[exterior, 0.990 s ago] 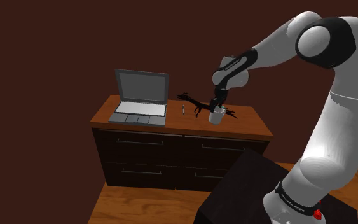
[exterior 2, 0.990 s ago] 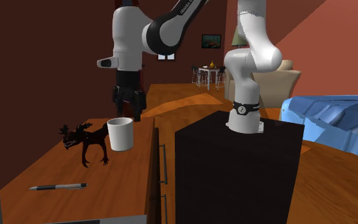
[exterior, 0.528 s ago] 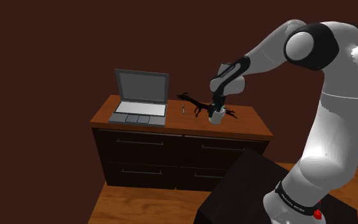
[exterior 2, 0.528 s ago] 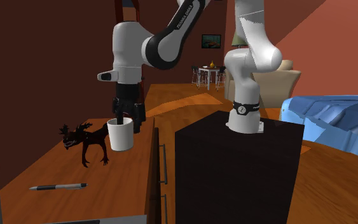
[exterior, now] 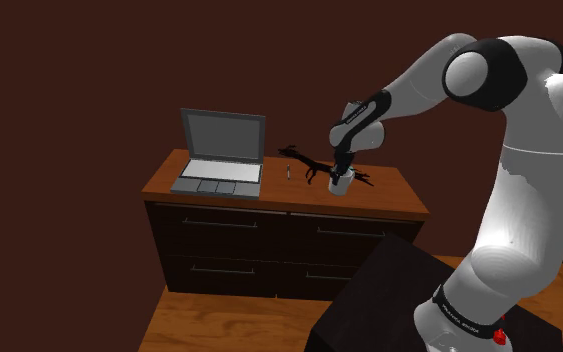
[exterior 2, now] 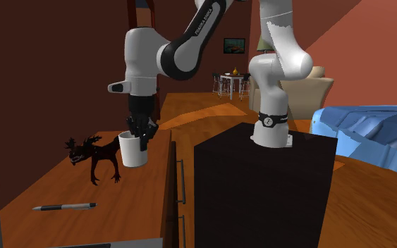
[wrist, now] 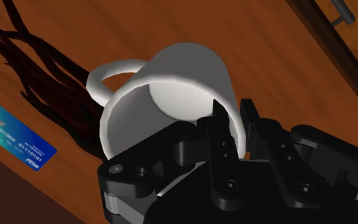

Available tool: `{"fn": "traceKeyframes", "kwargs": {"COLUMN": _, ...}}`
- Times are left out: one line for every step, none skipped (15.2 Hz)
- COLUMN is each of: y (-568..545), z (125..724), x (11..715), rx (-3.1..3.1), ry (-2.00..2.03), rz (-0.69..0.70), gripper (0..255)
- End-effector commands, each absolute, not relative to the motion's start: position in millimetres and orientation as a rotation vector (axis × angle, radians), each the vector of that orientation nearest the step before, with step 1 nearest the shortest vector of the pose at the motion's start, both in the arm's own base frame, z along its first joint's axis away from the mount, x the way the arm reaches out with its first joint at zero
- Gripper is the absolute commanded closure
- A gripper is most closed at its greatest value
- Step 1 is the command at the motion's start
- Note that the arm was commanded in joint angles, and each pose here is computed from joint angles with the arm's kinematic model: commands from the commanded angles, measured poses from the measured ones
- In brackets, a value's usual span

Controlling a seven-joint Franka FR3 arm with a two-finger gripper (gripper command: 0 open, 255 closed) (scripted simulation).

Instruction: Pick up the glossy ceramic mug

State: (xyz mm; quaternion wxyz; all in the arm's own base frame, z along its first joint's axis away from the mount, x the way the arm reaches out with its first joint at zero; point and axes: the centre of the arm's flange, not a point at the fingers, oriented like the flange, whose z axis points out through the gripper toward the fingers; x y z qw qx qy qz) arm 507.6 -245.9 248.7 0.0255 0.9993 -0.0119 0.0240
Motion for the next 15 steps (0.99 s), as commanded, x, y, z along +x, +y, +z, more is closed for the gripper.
{"fn": "traceKeyframes", "kwargs": {"y": -246, "z": 249, "x": 508, "rx": 3.089, "ry": -0.037, "rz": 0.074, "gripper": 255}}
{"fn": "traceKeyframes", "kwargs": {"y": -246, "z": 249, "x": 508, "rx": 3.089, "ry": -0.037, "rz": 0.074, "gripper": 255}}
{"fn": "traceKeyframes", "kwargs": {"y": -246, "z": 249, "x": 508, "rx": 3.089, "ry": -0.037, "rz": 0.074, "gripper": 255}}
{"fn": "traceKeyframes", "kwargs": {"y": -245, "z": 248, "x": 507, "rx": 3.089, "ry": -0.037, "rz": 0.074, "gripper": 255}}
{"fn": "traceKeyframes", "kwargs": {"y": -245, "z": 254, "x": 507, "rx": 3.089, "ry": -0.037, "rz": 0.074, "gripper": 255}}
{"fn": "traceKeyframes", "kwargs": {"y": -245, "z": 259, "x": 507, "rx": 3.089, "ry": -0.037, "rz": 0.074, "gripper": 255}}
{"fn": "traceKeyframes", "kwargs": {"y": -245, "z": 264, "x": 507, "rx": 3.089, "ry": -0.037, "rz": 0.074, "gripper": 255}}
{"fn": "traceKeyframes", "kwargs": {"y": -245, "z": 269, "x": 507, "rx": 3.089, "ry": -0.037, "rz": 0.074, "gripper": 255}}
{"fn": "traceKeyframes", "kwargs": {"y": -245, "z": 275, "x": 507, "rx": 3.089, "ry": -0.037, "rz": 0.074, "gripper": 255}}
{"fn": "traceKeyframes", "kwargs": {"y": -245, "z": 280, "x": 507, "rx": 3.089, "ry": -0.037, "rz": 0.074, "gripper": 255}}
{"fn": "traceKeyframes", "kwargs": {"y": -245, "z": 285, "x": 507, "rx": 3.089, "ry": -0.037, "rz": 0.074, "gripper": 255}}
{"fn": "traceKeyframes", "kwargs": {"y": -245, "z": 290, "x": 507, "rx": 3.089, "ry": -0.037, "rz": 0.074, "gripper": 255}}
{"fn": "traceKeyframes", "kwargs": {"y": -245, "z": 296, "x": 507, "rx": 3.089, "ry": -0.037, "rz": 0.074, "gripper": 255}}
{"fn": "traceKeyframes", "kwargs": {"y": -245, "z": 301, "x": 507, "rx": 3.089, "ry": -0.037, "rz": 0.074, "gripper": 255}}
{"fn": "traceKeyframes", "kwargs": {"y": -245, "z": 306, "x": 507, "rx": 3.089, "ry": -0.037, "rz": 0.074, "gripper": 255}}
